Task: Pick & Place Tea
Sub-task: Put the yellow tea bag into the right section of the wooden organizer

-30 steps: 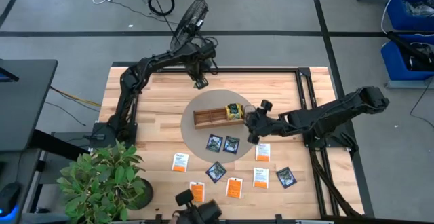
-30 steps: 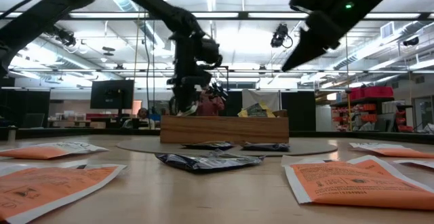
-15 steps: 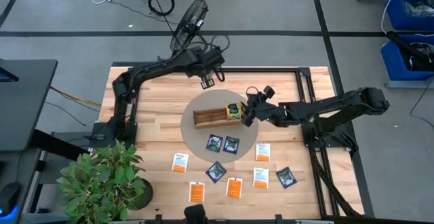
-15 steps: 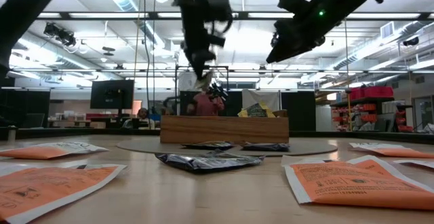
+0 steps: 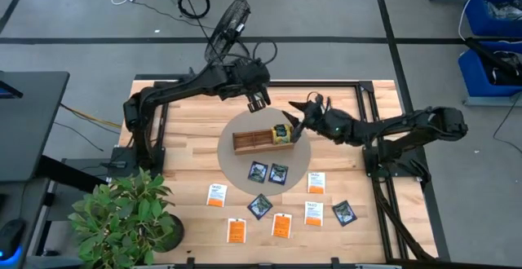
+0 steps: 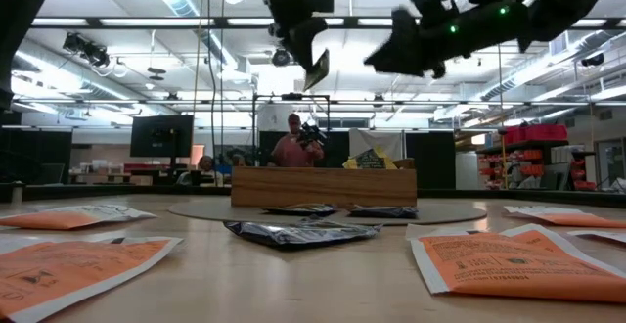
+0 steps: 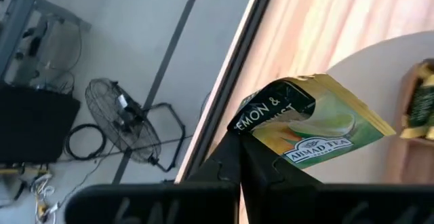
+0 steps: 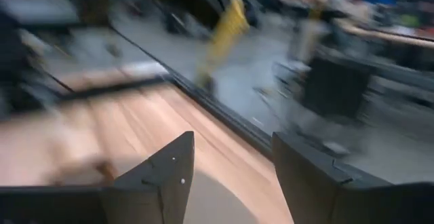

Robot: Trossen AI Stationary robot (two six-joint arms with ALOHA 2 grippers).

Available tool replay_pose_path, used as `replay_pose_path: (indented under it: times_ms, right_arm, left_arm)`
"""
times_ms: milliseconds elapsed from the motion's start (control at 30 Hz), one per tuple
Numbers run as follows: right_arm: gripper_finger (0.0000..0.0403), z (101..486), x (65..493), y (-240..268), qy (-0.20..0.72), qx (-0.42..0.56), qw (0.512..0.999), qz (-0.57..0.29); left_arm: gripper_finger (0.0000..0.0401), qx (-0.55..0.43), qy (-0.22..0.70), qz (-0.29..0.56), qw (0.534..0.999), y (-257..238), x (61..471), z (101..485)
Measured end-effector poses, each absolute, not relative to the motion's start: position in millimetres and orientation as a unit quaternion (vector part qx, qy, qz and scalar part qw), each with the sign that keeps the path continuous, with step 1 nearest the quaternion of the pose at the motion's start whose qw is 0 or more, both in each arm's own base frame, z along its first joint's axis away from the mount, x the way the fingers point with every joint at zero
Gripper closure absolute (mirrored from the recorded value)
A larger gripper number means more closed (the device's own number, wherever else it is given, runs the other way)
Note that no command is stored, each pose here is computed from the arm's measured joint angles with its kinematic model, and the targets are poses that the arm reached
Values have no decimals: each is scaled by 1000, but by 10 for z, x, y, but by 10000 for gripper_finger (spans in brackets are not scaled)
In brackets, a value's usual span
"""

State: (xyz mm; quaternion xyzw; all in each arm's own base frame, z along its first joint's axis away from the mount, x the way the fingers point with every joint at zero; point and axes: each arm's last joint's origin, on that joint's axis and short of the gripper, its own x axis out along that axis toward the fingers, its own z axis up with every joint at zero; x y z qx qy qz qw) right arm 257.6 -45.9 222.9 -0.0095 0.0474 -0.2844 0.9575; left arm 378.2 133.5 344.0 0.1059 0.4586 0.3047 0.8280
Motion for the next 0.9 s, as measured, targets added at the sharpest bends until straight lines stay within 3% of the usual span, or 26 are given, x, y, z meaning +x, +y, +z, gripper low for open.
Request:
replay_pose_path:
  times_ms: [200,367,900]
  right_arm:
    - [198,2439,2632,-564,-11,2,974,-225]
    - [196,2584,2719,-645,12,31,976,-216]
    - [183,2778,2787,-755,24,46,966,-255]
  left_arm:
    - [400,120,433,283,847,1123,3889,3472]
    - [400,130,430,274,850,1075,3909,3478]
    - [400,125,428,263,855,1071,3916,3478]
